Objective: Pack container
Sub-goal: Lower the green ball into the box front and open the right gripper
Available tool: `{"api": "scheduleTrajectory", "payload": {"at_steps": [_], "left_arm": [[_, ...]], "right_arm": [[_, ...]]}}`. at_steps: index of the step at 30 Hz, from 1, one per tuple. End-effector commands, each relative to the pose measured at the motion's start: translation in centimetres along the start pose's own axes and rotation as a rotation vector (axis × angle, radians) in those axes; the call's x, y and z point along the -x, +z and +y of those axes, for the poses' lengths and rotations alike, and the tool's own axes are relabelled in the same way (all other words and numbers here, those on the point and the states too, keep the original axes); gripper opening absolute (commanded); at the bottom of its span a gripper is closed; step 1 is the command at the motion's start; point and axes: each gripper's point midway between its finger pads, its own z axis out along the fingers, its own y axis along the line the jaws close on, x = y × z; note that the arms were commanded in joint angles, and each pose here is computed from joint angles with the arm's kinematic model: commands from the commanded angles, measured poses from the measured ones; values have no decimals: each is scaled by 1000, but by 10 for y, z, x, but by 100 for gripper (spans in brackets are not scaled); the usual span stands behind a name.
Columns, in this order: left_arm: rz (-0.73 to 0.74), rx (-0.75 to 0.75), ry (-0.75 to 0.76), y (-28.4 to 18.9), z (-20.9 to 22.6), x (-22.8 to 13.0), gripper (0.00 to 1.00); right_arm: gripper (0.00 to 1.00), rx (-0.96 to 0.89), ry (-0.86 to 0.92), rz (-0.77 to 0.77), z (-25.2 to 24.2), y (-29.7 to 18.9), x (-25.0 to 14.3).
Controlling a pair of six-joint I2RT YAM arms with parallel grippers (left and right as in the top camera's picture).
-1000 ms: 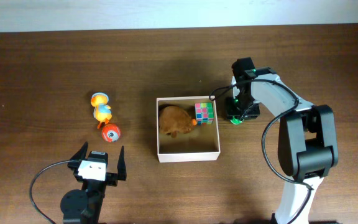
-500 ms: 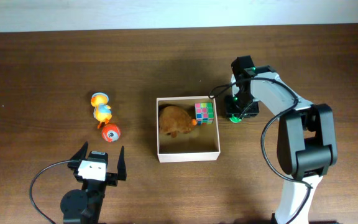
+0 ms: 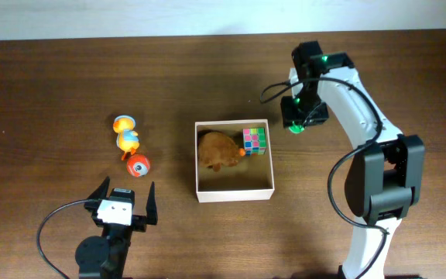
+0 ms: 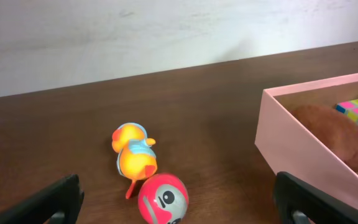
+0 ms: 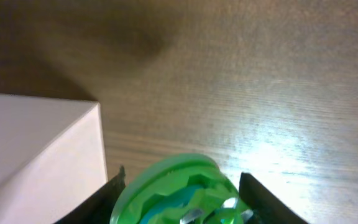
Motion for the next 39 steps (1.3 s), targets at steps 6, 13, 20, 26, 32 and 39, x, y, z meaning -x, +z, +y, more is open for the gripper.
{"api": "scheduleTrajectory", "payload": {"at_steps": [6,13,20,26,32,39], "left_arm": [[-5,-2,16,0,0,-1,99],[-5,-2,16,0,0,-1,99],[-6,-2,16,0,0,-1,99],[-5,-2,16,0,0,-1,99],[-5,-2,16,0,0,-1,99],[-5,-2,16,0,0,-1,99]], "right_arm": [[52,67,-122,-73,28,-53,5],[52,121,-212,-86,67,-77,-13],[52,129,-375,-23,121,-83,-52],[54,123,-511,23,163,-79,-84],[57,45,-586,38,178,-70,-101],[56,-35,-554,93,164,-44,-111]]}}
